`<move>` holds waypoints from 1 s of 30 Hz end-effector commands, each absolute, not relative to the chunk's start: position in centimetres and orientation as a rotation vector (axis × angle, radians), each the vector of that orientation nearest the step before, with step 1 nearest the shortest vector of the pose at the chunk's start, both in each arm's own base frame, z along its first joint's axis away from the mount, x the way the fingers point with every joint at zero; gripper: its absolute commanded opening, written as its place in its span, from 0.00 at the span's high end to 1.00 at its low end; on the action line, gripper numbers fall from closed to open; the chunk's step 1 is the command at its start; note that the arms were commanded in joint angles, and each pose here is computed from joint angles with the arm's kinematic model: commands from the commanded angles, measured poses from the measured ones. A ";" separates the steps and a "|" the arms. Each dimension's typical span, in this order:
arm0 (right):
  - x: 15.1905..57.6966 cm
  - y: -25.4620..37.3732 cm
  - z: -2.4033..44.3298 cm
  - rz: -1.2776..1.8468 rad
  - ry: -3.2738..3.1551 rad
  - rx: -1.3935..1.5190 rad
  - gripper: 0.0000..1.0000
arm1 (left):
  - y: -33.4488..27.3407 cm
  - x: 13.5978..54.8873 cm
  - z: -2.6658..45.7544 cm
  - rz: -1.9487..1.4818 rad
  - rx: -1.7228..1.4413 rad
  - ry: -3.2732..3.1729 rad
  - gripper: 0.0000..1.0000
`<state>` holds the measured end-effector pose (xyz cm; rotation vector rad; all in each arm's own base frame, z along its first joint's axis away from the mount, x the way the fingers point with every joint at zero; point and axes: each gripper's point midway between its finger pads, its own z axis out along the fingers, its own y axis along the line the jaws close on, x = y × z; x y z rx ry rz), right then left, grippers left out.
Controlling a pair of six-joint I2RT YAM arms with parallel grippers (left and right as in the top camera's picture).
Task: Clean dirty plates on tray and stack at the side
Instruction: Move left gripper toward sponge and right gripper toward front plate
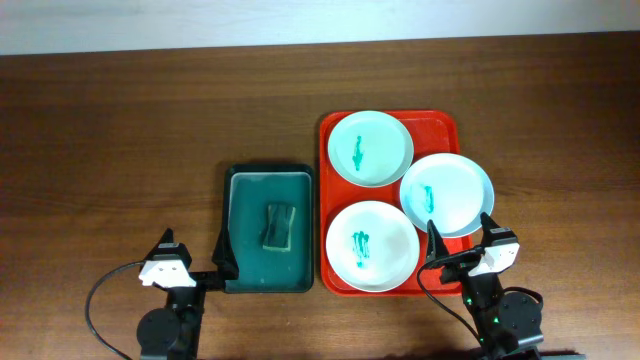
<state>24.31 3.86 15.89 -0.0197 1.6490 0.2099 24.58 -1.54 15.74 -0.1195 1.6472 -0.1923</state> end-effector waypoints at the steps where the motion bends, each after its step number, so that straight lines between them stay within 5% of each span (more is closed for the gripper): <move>1: 24.4 3.5 15.5 0.194 1.655 -0.006 0.02 | -1.7 24.5 15.6 -0.188 -0.099 1.652 0.01; 22: 24.4 3.5 15.7 0.200 1.648 0.000 0.02 | -1.3 24.6 15.9 -0.168 -0.119 1.636 0.01; 30: 21.2 7.4 24.3 0.346 1.556 -0.262 0.02 | -4.5 23.6 22.2 -0.326 0.046 1.472 0.00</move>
